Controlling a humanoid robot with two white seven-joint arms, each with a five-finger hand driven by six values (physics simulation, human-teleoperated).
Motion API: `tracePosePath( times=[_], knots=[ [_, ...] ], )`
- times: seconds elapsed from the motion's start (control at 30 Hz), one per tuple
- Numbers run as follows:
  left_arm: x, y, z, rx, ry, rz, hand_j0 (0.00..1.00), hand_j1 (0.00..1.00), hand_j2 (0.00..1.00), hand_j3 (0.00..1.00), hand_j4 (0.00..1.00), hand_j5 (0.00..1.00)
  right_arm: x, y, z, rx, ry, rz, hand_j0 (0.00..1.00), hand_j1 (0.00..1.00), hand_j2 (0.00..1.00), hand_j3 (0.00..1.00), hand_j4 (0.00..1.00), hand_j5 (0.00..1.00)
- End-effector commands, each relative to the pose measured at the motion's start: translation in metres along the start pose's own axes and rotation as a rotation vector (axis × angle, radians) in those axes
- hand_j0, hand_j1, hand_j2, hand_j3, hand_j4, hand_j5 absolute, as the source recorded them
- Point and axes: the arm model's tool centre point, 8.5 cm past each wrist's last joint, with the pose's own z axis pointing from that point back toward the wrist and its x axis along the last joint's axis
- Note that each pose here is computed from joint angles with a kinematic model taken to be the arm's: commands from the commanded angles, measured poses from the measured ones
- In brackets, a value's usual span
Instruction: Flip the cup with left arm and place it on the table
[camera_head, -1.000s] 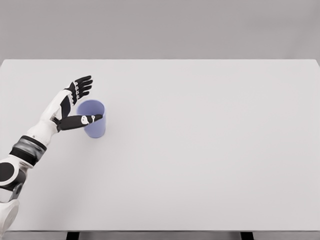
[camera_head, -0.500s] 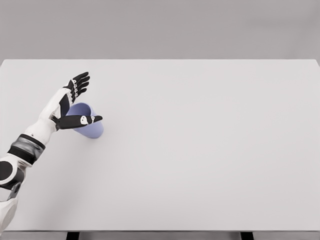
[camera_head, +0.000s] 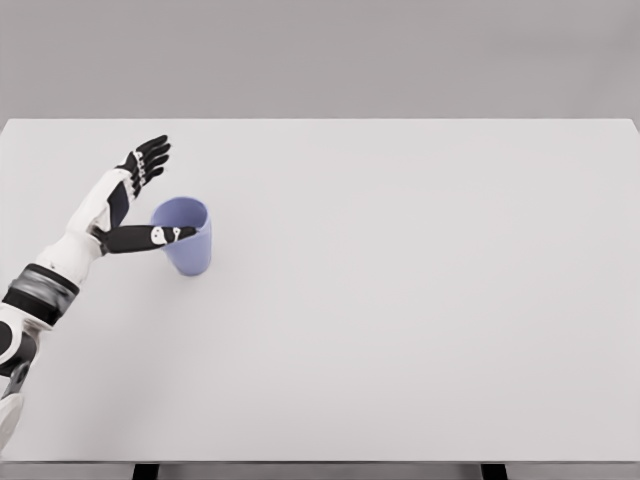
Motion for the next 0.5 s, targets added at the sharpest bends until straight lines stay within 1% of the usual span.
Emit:
tracePosePath(
  times=[0.0, 0.07, 0.17, 0.3, 0.47],
  knots=[
    [0.01, 0.013, 0.004, -0.007, -0.053, -0.059, 1.0, 1.0, 1.0, 1.0, 1.0, 1.0, 0.0, 0.0, 0.0, 0.0, 0.0, 0.0, 1.0, 1.0, 1.0, 1.0, 1.0, 1.0],
    [0.021, 0.026, 0.01, -0.022, -0.114, -0.126, 1.0, 1.0, 1.0, 1.0, 1.0, 1.0, 0.0, 0.0, 0.0, 0.0, 0.0, -0.001, 1.0, 1.0, 1.0, 1.0, 1.0, 1.0],
    [0.027, 0.041, 0.013, -0.023, -0.116, -0.18, 1.0, 1.0, 1.0, 1.0, 1.0, 1.0, 0.0, 0.0, 0.0, 0.0, 0.0, 0.0, 1.0, 1.0, 1.0, 1.0, 1.0, 1.0],
    [0.033, 0.054, 0.016, -0.017, -0.112, -0.216, 1.0, 1.0, 1.0, 1.0, 1.0, 1.0, 0.0, 0.0, 0.0, 0.0, 0.0, 0.0, 1.0, 1.0, 1.0, 1.0, 1.0, 1.0],
    [0.037, 0.062, 0.018, -0.003, -0.114, -0.234, 1.0, 1.0, 1.0, 1.0, 1.0, 1.0, 0.0, 0.0, 0.0, 0.0, 0.0, 0.0, 1.0, 1.0, 1.0, 1.0, 1.0, 1.0]
  ],
)
